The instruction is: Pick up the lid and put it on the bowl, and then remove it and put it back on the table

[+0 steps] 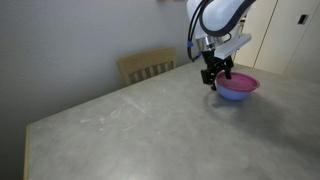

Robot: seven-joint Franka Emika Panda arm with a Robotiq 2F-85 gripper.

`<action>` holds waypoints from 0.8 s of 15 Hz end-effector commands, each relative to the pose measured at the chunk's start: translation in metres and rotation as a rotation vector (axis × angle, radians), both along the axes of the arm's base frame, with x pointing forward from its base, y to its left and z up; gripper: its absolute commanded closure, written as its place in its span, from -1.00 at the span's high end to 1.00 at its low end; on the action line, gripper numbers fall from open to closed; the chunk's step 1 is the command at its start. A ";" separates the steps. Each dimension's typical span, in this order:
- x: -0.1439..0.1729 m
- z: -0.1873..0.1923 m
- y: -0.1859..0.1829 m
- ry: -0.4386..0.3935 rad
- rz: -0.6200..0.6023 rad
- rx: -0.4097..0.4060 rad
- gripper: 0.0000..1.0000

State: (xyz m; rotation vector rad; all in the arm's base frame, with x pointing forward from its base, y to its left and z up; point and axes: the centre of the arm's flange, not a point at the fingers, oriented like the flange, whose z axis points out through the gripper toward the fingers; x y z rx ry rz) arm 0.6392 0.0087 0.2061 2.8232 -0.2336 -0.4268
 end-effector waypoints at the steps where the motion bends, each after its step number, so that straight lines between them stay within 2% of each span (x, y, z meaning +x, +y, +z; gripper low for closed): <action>1: -0.004 -0.004 0.006 0.001 -0.020 0.008 0.82; 2: -0.004 -0.004 0.007 0.001 -0.020 0.009 0.82; 3: -0.005 -0.005 0.008 0.002 -0.021 0.008 0.65; 4: -0.006 -0.005 0.009 0.001 -0.021 0.009 0.58; 6: -0.008 -0.006 0.011 0.003 -0.020 0.009 0.14; 9: -0.014 -0.009 0.016 0.005 -0.021 0.007 -0.30; 11: -0.018 -0.010 0.020 0.008 -0.021 0.004 -0.46; 12: -0.019 -0.011 0.023 0.011 -0.022 0.002 -0.44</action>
